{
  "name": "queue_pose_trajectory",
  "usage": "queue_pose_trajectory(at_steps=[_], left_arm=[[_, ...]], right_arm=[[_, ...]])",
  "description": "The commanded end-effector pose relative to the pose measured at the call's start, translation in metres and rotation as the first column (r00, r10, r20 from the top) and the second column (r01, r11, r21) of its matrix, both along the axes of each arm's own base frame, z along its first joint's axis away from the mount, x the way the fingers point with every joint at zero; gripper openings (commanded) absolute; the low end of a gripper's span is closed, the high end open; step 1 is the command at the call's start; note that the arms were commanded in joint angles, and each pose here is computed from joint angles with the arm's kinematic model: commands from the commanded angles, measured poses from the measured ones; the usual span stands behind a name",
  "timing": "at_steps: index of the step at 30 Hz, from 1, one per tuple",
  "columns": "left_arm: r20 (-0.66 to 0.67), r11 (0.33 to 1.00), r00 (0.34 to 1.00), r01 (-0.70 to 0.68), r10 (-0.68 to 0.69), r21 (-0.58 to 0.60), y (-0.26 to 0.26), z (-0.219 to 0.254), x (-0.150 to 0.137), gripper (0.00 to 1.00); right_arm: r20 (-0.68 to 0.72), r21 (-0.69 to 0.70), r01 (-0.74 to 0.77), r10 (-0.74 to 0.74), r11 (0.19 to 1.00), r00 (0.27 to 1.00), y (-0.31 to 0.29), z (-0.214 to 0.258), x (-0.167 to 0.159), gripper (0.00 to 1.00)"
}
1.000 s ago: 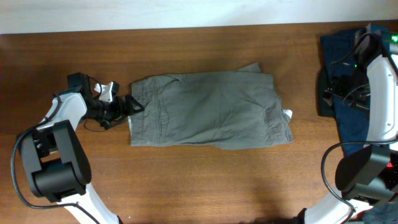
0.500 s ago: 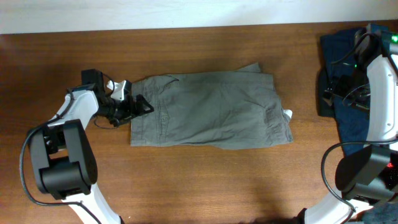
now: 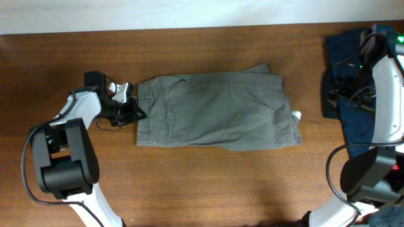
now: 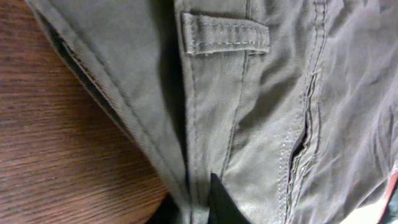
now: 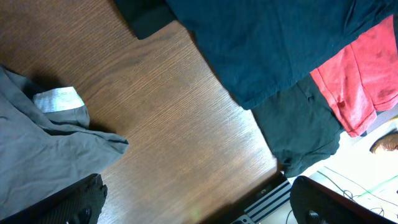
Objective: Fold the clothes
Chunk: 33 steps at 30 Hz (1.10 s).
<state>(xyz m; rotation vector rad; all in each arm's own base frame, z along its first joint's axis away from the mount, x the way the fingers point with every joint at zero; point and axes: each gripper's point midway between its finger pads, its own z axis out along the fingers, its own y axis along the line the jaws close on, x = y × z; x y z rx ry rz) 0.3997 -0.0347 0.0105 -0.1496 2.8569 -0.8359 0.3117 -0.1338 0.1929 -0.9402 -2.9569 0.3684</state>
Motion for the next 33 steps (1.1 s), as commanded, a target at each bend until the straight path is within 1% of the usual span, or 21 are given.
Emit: queue_pose_trajectory(at_steps=[1, 6, 10, 16, 20, 24, 29, 33], left_arm=[[-0.018, 1.0, 1.0, -0.014, 0.014, 0.002, 0.007, -0.004, -0.001, 0.0], [-0.031, 0.998, 0.997, -0.067, 0.068, 0.021, 0.033, 0.011, 0.005, 0.0], [-0.07, 0.986, 0.992, -0.092, 0.102, 0.136, 0.061, 0.022, 0.004, 0.0], [-0.085, 0.956, 0.99, -0.088, 0.116, 0.279, 0.088, 0.057, 0.01, 0.0], [-0.069, 0.926, 0.989, -0.098, 0.132, 0.365, 0.105, 0.092, 0.017, 0.0], [-0.033, 0.904, 0.99, -0.113, 0.139, 0.412, 0.114, 0.132, 0.022, 0.0], [0.003, 0.862, 0.988, -0.135, 0.154, 0.488, 0.128, 0.171, 0.02, 0.0], [0.038, 0.856, 0.988, -0.151, 0.152, 0.494, 0.128, 0.196, 0.02, 0.0]], right_arm=[[-0.008, -0.018, 0.0, 0.0, 1.0, 1.0, -0.004, 0.001, -0.002, 0.99], [-0.008, -0.018, 0.0, 0.0, 1.0, 1.0, -0.004, 0.001, -0.002, 0.99], [-0.008, -0.018, 0.0, 0.0, 1.0, 1.0, -0.004, 0.001, -0.002, 0.99], [-0.008, -0.018, 0.0, 0.0, 1.0, 1.0, -0.004, 0.001, -0.002, 0.99], [-0.008, -0.018, 0.0, 0.0, 1.0, 1.0, -0.004, 0.001, -0.002, 0.99], [-0.008, -0.018, 0.0, 0.0, 1.0, 1.0, -0.004, 0.001, -0.002, 0.99], [-0.008, -0.018, 0.0, 0.0, 1.0, 1.0, -0.004, 0.001, -0.002, 0.99], [-0.008, -0.018, 0.0, 0.0, 1.0, 1.0, -0.004, 0.001, -0.002, 0.99]])
